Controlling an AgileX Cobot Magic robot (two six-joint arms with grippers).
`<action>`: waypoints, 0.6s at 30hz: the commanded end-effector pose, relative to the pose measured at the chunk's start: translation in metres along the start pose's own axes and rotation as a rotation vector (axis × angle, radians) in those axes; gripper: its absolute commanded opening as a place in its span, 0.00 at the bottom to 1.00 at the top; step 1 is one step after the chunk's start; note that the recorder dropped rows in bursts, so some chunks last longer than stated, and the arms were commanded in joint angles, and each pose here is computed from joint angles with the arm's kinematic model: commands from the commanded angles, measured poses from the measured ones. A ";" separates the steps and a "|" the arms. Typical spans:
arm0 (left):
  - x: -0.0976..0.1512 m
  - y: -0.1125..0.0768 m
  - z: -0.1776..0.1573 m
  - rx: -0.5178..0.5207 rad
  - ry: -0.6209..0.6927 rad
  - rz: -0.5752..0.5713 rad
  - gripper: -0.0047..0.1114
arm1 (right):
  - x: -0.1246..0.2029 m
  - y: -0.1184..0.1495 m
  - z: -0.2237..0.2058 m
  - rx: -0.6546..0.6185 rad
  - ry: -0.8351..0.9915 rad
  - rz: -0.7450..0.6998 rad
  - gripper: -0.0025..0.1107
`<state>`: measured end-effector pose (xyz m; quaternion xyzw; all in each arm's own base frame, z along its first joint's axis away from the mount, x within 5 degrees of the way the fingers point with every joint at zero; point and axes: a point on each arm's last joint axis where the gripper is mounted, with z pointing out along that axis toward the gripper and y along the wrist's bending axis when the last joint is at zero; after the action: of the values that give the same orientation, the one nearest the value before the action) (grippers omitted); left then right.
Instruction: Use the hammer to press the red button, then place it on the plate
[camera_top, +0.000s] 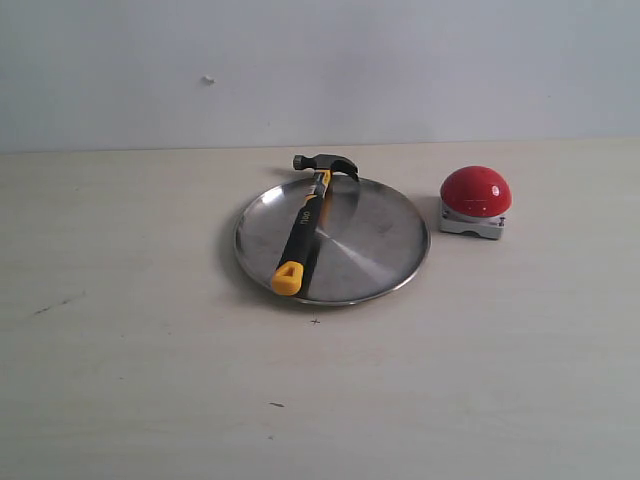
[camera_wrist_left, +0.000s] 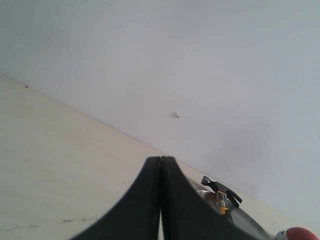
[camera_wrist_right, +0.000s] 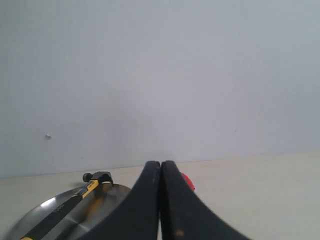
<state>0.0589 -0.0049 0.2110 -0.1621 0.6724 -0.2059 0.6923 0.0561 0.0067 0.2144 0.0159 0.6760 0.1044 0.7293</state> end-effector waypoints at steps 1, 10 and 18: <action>0.001 0.000 0.000 0.000 0.006 0.001 0.04 | 0.000 -0.009 -0.001 0.163 -0.025 0.024 0.02; 0.001 0.000 0.000 0.000 0.006 0.001 0.04 | 0.010 -0.013 -0.002 0.218 0.086 -0.050 0.02; 0.001 0.000 0.000 0.000 0.006 0.001 0.04 | 0.010 -0.013 -0.002 0.217 0.092 -0.034 0.02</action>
<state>0.0589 -0.0049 0.2110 -0.1621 0.6724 -0.2059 0.6923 0.0566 -0.0047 0.2043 0.0755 0.7121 0.0190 0.6977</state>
